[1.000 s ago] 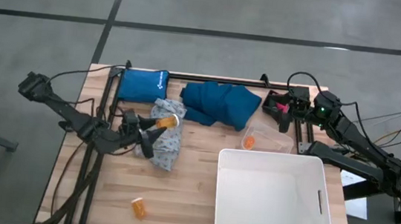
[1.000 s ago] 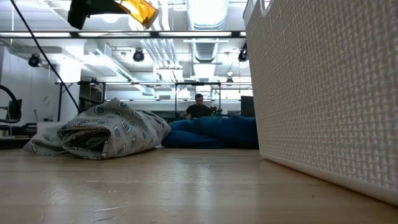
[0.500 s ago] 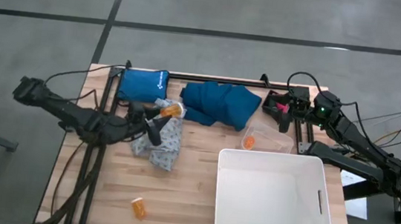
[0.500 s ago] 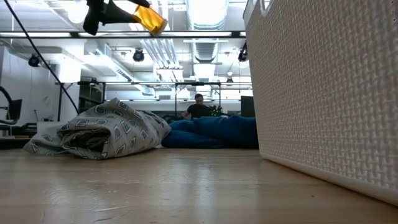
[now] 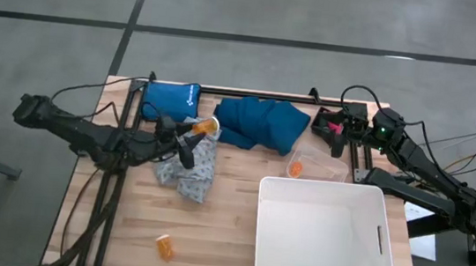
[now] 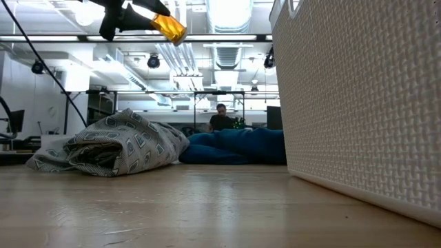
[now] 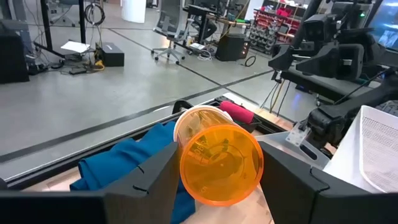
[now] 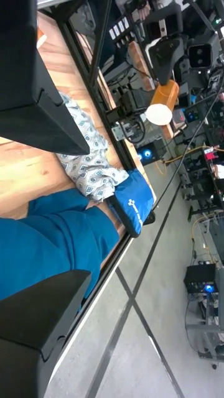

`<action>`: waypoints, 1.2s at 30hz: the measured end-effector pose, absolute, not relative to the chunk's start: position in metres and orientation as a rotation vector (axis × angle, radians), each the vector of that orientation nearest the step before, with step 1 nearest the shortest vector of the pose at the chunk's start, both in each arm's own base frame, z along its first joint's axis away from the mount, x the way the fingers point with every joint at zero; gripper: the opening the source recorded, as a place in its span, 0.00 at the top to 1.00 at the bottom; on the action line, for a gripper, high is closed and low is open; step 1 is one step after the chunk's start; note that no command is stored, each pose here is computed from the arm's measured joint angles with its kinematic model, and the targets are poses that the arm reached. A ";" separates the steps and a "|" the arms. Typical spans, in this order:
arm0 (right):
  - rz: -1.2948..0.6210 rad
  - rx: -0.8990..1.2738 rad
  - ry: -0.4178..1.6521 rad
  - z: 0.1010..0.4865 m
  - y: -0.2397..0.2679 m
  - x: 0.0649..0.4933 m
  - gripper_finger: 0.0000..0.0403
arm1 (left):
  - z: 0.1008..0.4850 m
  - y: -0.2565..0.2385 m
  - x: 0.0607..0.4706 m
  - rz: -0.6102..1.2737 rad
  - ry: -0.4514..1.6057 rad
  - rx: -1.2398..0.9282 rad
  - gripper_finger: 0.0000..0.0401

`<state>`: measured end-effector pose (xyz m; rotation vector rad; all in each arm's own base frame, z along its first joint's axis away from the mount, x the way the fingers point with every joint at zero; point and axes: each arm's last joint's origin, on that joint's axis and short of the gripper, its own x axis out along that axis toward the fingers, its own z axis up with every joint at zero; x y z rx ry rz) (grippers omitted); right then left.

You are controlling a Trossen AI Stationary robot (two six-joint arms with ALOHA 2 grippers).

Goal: Pick & place medical supplies in basket/bin
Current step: Put the top orange pill bottle into the transparent bin

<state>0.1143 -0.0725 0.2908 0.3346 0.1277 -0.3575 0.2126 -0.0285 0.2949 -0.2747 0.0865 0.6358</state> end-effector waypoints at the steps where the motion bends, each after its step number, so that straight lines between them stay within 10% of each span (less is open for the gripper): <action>1: -0.358 0.335 0.128 0.291 -0.072 0.114 0.23 | 0.295 -0.028 0.213 0.638 0.086 -0.275 0.49; 36: -0.357 0.335 0.128 0.291 -0.072 0.114 0.23 | 0.296 -0.014 0.218 0.648 0.053 -0.310 0.49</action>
